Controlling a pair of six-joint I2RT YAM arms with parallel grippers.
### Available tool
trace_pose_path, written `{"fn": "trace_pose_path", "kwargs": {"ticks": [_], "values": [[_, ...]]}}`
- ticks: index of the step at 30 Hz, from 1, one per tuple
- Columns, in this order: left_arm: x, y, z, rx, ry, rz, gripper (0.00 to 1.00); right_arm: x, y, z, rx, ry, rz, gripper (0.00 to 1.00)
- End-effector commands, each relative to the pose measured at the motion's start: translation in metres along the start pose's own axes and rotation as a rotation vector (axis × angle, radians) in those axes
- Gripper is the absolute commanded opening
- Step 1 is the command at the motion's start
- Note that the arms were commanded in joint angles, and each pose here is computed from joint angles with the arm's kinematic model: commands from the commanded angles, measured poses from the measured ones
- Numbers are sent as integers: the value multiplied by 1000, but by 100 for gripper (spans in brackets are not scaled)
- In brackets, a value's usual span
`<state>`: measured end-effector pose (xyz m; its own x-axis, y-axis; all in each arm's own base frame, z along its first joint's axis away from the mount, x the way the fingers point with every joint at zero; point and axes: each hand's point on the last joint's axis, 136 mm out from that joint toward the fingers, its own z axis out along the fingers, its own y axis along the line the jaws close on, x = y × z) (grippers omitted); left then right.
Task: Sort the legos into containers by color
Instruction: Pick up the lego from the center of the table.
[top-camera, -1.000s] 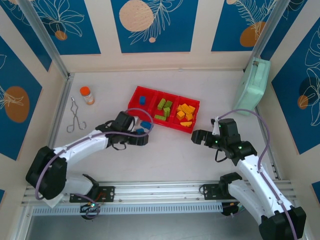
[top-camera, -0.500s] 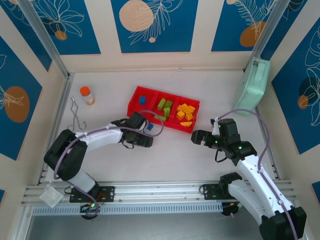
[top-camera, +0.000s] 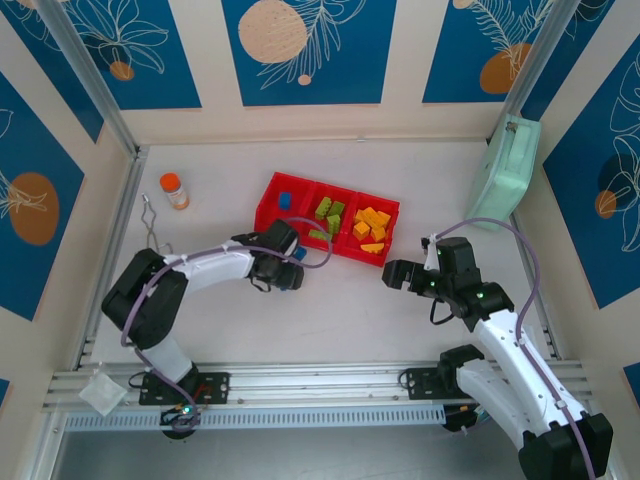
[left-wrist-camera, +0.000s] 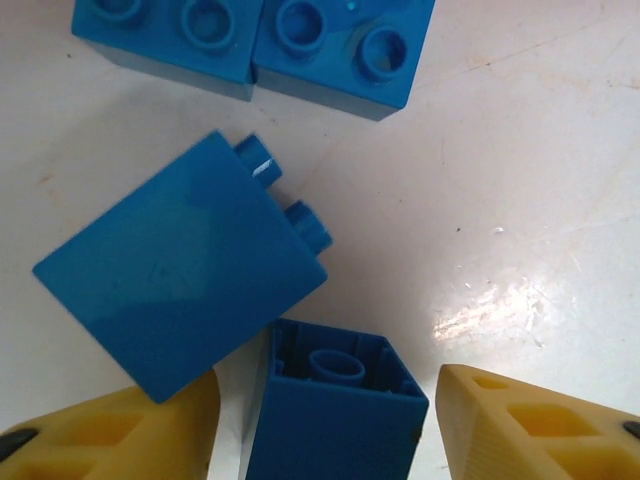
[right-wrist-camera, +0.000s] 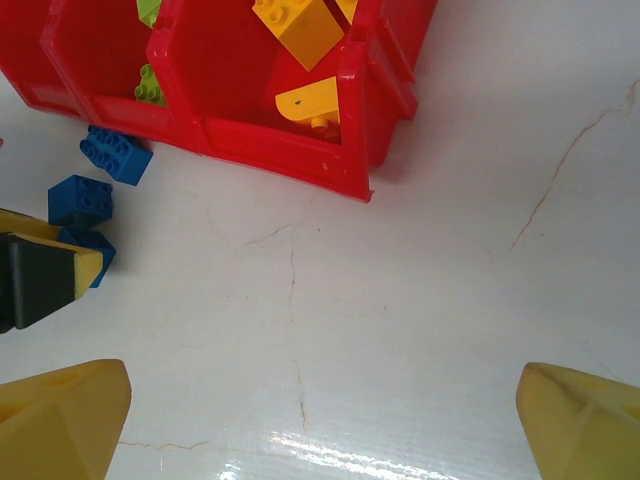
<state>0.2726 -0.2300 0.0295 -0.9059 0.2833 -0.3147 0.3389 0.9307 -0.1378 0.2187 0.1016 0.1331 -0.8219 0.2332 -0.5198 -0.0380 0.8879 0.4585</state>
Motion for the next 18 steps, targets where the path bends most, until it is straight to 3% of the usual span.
{"fn": "trace_pose_path", "kwargs": {"ticks": [1,11,18], "values": [[4,-6,0,11,20,11,54,1,0,0,5,1,4,99],[-1,-4,-28,-4,-25,-25,31,0,0,-1,8,-2,3,99],[-60,34,-132,-105,-341,-66,29,-1,1,-1,6,-2,-2,99]]}}
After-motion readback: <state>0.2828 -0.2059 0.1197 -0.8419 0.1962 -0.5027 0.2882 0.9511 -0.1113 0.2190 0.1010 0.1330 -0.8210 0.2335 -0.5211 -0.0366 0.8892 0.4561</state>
